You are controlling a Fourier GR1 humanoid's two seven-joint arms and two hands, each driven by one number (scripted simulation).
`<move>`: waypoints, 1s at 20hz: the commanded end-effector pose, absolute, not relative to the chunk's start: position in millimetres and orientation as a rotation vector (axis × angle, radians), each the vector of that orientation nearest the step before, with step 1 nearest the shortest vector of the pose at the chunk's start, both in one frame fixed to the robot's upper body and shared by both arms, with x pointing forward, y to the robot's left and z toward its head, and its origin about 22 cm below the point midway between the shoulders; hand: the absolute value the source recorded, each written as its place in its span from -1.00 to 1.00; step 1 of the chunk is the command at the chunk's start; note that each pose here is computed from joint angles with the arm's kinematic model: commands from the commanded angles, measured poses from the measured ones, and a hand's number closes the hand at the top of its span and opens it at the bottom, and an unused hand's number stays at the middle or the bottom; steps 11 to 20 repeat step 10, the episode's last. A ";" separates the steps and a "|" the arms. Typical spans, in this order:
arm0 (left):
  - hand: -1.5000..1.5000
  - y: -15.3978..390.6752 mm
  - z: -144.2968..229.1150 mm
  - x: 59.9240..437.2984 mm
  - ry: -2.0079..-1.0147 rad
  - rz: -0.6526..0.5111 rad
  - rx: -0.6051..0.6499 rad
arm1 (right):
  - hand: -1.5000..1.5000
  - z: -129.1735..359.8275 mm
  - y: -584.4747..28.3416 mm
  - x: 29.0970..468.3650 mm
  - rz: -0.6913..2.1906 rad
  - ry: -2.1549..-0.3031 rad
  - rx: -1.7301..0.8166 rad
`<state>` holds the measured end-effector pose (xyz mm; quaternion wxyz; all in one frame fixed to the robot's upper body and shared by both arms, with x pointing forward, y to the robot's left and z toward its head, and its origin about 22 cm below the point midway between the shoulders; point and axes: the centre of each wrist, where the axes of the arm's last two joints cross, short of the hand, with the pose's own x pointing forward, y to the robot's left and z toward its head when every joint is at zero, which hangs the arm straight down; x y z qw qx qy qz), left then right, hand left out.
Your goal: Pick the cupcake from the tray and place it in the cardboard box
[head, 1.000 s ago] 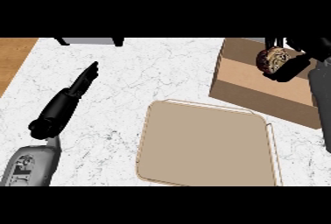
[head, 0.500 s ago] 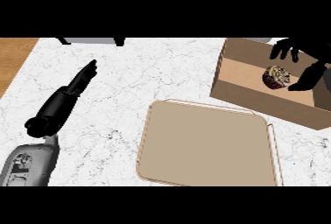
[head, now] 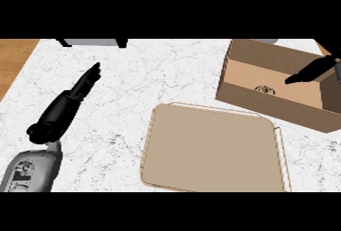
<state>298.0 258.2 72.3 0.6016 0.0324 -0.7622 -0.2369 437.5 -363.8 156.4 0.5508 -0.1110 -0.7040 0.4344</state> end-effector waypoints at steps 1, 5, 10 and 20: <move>0.00 259.9 59.8 290.9 -1.741 -0.552 0.070 | -1.00 150.8 -377.0 437.3 0.617 -1.823 0.033; 0.00 259.8 73.3 296.0 -1.774 -0.563 0.068 | -1.00 151.6 -394.8 433.0 0.370 -1.737 0.080; 0.00 244.3 82.4 295.6 -1.794 -0.579 0.036 | -1.00 167.7 -445.8 409.0 0.232 -1.757 0.030; 0.00 244.3 82.4 295.6 -1.794 -0.579 0.036 | -1.00 167.7 -445.8 409.0 0.232 -1.757 0.030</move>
